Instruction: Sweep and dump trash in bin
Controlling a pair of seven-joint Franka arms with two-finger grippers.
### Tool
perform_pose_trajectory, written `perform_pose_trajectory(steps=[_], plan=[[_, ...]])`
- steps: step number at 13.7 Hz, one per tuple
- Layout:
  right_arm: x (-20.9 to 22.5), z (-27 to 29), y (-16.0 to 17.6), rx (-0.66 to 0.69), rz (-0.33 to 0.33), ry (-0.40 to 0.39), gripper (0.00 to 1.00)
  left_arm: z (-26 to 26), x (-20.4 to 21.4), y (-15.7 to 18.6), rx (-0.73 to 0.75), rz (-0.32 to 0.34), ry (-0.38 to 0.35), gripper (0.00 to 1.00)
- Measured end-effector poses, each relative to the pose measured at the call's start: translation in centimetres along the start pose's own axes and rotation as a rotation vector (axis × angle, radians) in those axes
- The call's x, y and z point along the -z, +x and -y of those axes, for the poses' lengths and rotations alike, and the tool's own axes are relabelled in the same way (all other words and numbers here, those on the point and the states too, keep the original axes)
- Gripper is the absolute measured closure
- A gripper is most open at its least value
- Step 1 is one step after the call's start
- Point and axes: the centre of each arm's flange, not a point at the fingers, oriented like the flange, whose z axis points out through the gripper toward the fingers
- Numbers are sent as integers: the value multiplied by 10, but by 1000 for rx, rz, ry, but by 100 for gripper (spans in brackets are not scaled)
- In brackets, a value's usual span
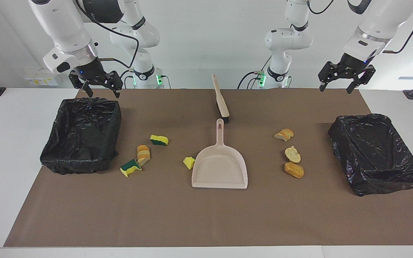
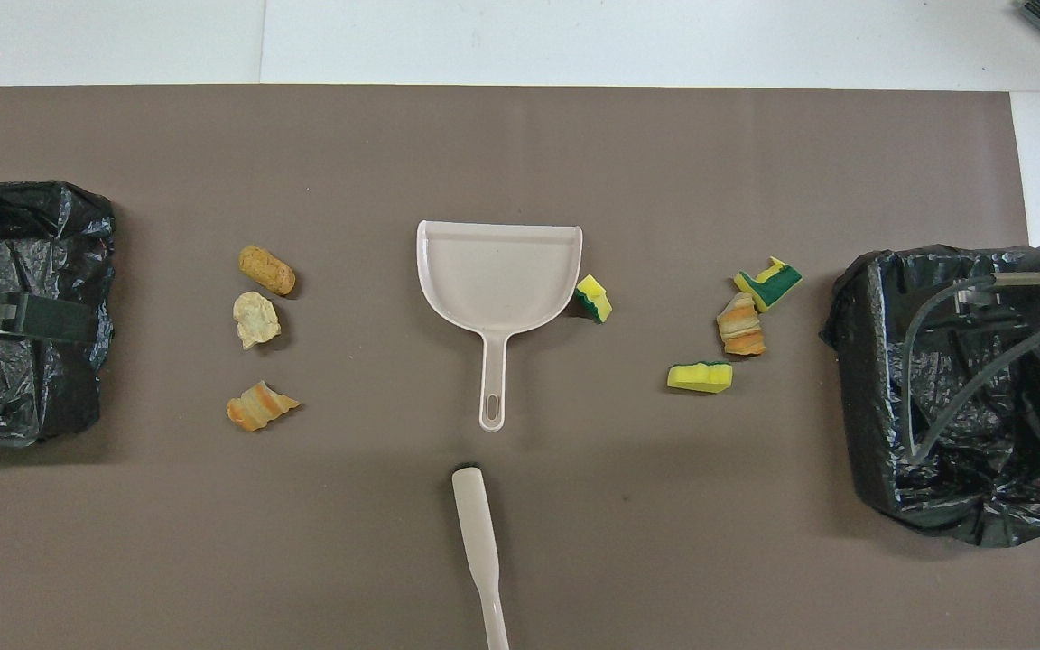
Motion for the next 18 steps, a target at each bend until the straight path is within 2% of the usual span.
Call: perform_pose_trajectory(steps=[4,18], plan=[[-6,2,0,3,13,-1,0,-40,-13,-11,6,29,2,0],[-42,40,-9,76,69,-12,0,-130,-49,-61,43,107,31,0]])
